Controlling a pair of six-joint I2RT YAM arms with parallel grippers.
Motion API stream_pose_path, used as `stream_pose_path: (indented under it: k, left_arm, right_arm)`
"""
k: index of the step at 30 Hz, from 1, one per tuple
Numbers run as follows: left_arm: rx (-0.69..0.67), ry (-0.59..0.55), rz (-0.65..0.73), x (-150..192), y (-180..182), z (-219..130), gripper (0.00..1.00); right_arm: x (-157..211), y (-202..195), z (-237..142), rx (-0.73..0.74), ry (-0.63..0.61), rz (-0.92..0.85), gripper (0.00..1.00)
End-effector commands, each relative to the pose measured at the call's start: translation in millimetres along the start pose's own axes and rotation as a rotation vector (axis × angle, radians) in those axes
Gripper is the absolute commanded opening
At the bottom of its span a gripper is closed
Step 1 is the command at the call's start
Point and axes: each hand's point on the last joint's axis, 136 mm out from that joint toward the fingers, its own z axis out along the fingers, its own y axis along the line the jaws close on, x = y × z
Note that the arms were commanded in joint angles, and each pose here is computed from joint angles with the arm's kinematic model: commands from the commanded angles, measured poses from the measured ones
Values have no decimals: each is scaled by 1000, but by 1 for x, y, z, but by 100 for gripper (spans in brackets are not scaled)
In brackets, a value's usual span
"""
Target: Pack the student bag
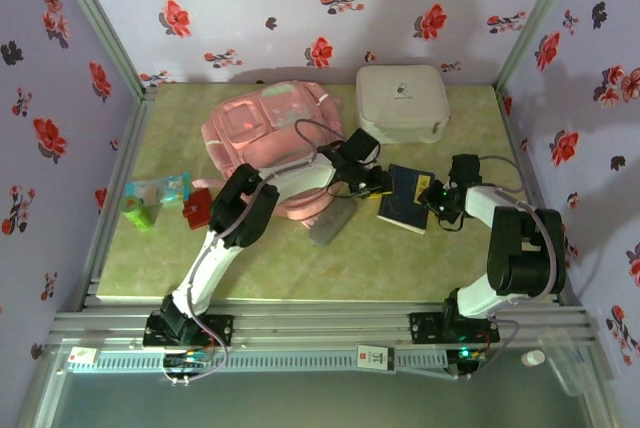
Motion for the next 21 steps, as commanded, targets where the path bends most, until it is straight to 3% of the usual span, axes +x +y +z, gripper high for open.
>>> stream_pose_path:
  k: [1,17,21]
  left_arm:
    - [170,-12,57,3,-58,-29,32]
    - [156,30,24,10,-44,-11,31]
    - [158,44,30,11,-45,-10,27]
  right_arm:
    - [16,11,6,-68,73,17,31]
    - [16,18,9,-109,79,33,31]
    - [17,21,9,-129,84,45,31]
